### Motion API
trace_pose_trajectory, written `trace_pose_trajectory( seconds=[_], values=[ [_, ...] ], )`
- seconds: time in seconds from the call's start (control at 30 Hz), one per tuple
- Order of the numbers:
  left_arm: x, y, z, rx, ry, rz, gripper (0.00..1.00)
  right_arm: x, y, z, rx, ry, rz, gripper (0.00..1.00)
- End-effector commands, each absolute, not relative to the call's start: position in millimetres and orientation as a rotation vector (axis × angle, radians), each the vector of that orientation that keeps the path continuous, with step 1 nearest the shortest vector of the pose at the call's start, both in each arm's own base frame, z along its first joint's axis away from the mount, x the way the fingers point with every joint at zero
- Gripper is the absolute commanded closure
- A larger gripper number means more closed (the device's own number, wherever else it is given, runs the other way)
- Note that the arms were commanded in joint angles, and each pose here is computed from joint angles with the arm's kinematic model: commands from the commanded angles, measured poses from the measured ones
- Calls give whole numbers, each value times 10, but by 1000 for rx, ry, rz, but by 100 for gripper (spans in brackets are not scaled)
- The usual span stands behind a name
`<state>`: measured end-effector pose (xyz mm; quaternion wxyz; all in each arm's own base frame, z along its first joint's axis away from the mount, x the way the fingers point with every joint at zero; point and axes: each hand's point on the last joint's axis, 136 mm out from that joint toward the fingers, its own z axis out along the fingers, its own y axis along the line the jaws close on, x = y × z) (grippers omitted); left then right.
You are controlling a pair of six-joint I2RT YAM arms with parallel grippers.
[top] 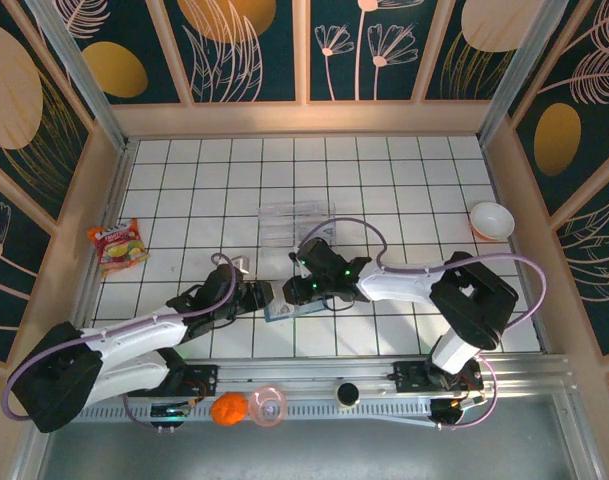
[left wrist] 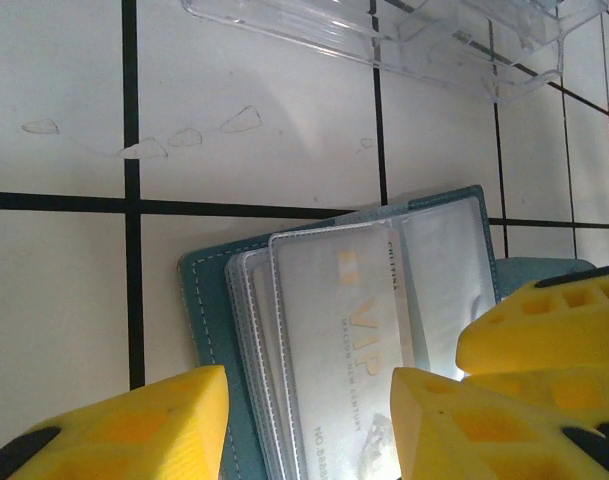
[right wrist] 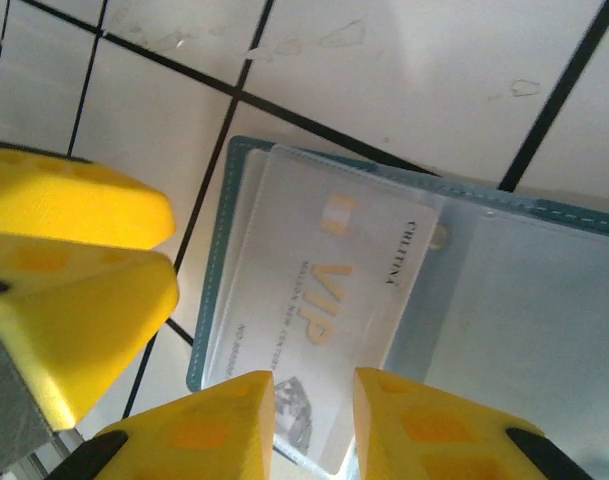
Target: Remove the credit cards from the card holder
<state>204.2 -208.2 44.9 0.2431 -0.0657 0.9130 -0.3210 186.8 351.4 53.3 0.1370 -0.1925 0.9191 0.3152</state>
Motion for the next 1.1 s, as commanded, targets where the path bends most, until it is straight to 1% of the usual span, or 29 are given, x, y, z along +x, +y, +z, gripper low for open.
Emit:
trace_pose_trajectory(
  seconds=[0.0,0.2,0.3,0.43,0.5,0.6,0.73,0.83,0.9,1.07],
  values=[
    [2121,-2083,462,-145,2474,-839,55,1958,3615,638,-489,2647,1028,73],
    [2146,-2105,391,-106,2496,-802,60,2009,3559,549,-433,2694,1023,74],
    [2164,-2130,397,-84,2493,-802,60,2038,3521,541,-406,2698,1028,74],
    [2181,-2159,407,-60,2483,-809,57,2026,3491,497,-402,2716,1016,74],
    [2193,-2167,387,-52,2489,-799,58,2024,3484,467,-398,2726,1016,74],
    [2202,-2158,329,-52,2507,-773,62,2018,3490,432,-397,2735,1017,74],
    [2201,-2107,244,-58,2539,-715,66,2019,3480,407,-396,2745,1008,74],
    [2183,-2075,193,-61,2559,-688,74,2023,3464,386,-390,2752,1000,75],
    [2166,-2078,181,-61,2565,-696,77,2034,3446,367,-379,2757,992,75],
    [2130,-2087,160,-66,2573,-719,79,2052,3391,314,-342,2774,982,76]
  ],
)
